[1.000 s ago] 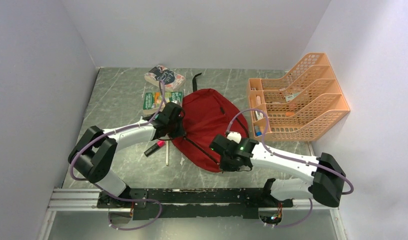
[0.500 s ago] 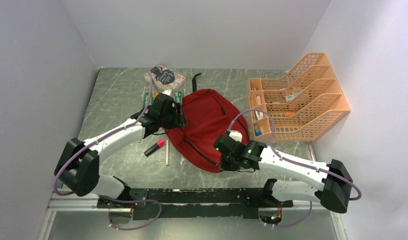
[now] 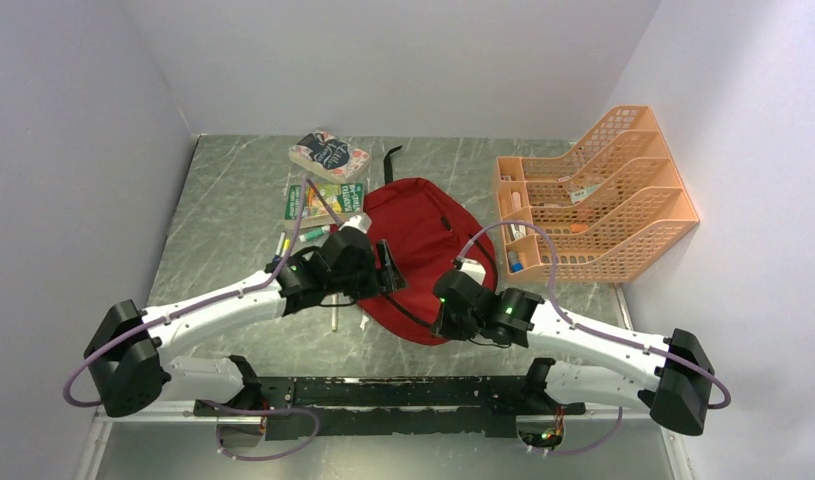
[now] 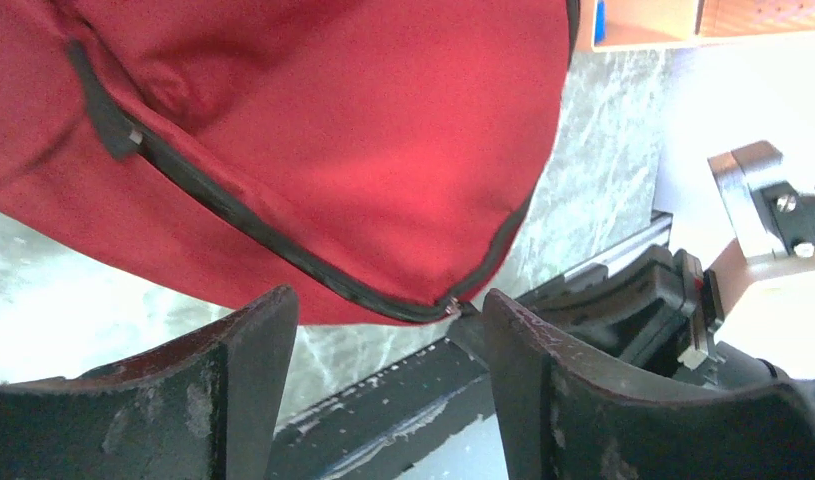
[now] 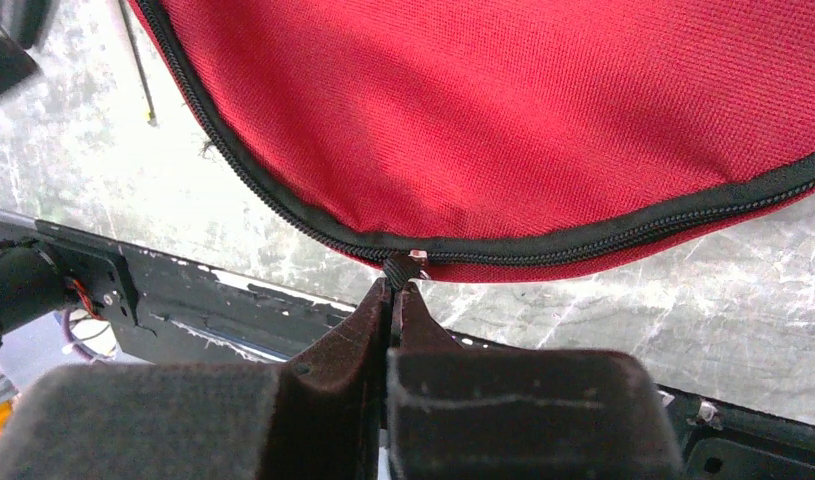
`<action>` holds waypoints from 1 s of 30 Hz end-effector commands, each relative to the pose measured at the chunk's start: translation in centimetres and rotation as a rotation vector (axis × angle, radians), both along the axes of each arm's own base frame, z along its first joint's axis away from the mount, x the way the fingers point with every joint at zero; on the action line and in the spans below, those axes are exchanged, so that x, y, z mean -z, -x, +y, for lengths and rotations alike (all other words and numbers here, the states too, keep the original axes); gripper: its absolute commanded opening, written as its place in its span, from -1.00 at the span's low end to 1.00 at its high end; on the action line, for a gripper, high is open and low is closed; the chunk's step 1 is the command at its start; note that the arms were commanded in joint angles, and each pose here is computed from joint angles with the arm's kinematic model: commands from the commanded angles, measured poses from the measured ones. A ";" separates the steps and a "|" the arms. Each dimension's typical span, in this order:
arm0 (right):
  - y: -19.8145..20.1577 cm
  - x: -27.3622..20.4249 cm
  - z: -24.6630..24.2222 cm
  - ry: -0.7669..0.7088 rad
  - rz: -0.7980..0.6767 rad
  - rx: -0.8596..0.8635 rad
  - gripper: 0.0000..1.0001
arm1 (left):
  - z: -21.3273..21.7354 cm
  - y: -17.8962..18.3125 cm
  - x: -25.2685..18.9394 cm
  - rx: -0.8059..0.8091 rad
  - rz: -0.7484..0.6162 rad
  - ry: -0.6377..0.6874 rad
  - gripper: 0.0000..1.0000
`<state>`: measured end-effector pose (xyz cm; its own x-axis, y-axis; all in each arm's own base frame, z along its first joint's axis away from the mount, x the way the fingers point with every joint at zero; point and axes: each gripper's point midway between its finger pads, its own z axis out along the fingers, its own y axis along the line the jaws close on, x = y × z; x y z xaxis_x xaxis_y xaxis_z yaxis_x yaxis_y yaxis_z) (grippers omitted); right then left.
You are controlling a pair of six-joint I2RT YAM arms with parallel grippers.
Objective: Pack the student bag
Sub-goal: Unzip the student bag at the center of the board.
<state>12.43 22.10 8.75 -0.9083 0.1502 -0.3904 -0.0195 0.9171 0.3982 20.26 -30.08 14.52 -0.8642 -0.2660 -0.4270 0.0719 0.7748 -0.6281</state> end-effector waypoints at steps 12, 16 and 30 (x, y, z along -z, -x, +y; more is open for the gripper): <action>-0.7 -0.7 0.5 -0.024 -0.039 -0.009 -1.00 | -4.2 4.5 2.2 -0.008 0.083 -0.008 0.35; -0.7 -0.8 0.5 -0.025 -0.042 -0.008 -1.00 | -4.4 4.7 2.9 0.001 0.099 -0.017 0.40; -0.2 1.1 -0.9 0.076 0.006 -0.002 -1.00 | -5.4 4.2 6.5 0.042 0.144 -0.035 0.07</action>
<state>12.42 21.86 7.76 -0.9149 0.1175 -0.3863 -0.0307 0.9338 0.3566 15.83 -35.10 8.42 -0.9203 -0.2236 -0.3211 0.0078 0.8098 -0.5866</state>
